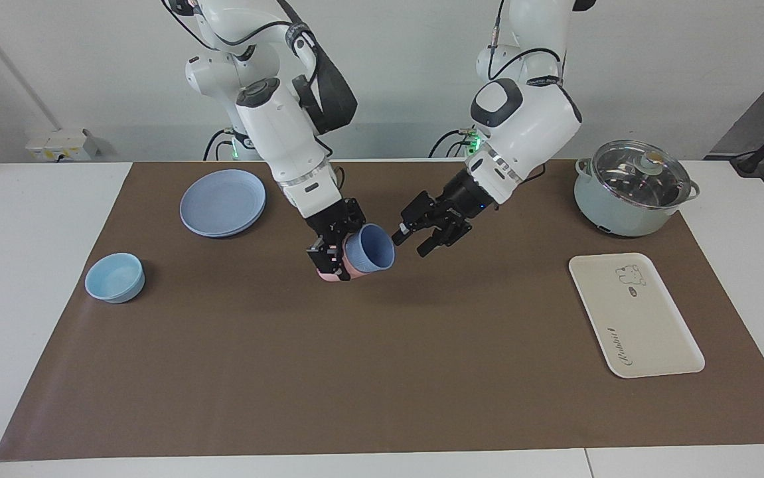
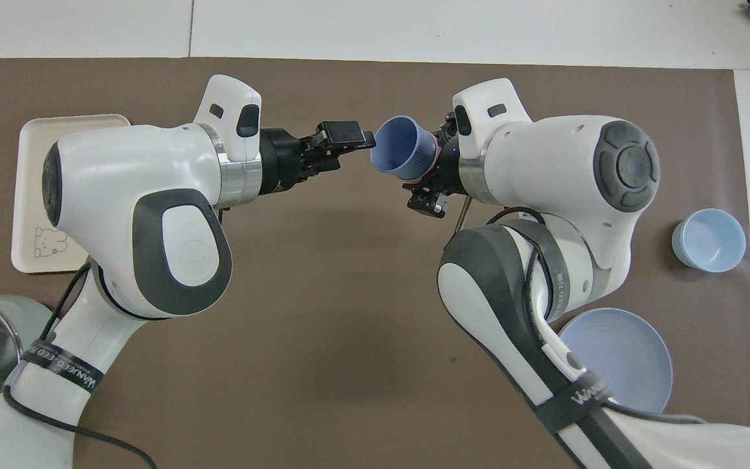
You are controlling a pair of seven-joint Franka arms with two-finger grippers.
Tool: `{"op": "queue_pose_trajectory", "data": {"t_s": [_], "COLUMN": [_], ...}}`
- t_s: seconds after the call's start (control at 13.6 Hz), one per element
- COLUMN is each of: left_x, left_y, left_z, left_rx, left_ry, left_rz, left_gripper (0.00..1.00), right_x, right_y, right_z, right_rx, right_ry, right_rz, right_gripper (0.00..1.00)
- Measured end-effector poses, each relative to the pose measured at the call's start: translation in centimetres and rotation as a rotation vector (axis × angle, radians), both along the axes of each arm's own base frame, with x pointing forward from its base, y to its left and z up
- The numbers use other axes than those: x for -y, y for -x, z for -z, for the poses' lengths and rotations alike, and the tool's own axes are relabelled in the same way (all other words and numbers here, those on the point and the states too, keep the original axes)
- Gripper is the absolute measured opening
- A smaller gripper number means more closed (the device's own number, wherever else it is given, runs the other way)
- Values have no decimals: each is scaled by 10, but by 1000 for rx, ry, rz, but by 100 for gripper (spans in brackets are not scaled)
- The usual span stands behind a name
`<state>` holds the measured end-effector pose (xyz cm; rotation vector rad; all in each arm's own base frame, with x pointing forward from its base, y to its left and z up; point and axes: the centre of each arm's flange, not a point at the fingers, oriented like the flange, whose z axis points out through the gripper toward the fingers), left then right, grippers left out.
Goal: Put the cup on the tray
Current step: 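Close the left gripper on the blue cup held by the right gripper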
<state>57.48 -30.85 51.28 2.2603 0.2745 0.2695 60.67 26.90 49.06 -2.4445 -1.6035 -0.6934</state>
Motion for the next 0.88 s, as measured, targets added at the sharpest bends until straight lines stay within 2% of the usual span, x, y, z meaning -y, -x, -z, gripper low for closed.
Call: {"op": "queue_pose_trajectory", "data": {"t_s": [0.37,0.52,0.59,0.74,0.81,0.88], "left_x": [27,34,34,38,42,43], "left_y": [6,7,7,10,12,12], "left_z": [17,23,23,22,21,21], "left_rx": [12,9,9,18,24,31], "left_ry": [-11,-14,-14,-20,-26,-35], "left_rz": [3,9,10,23,33,37], "left_gripper": [73,55,55,34,34,25], "right_x": [-6,-8,-8,-7,-7,-5], "right_y": [3,3,3,3,3,2], "right_z": [0,0,0,2,3,3], "right_rx": [0,4,6,8,6,8], "right_ry": [0,-1,-1,-1,0,2], "right_rz": [-11,-11,-10,-9,-9,-6], "right_gripper": [83,83,83,83,83,83]}}
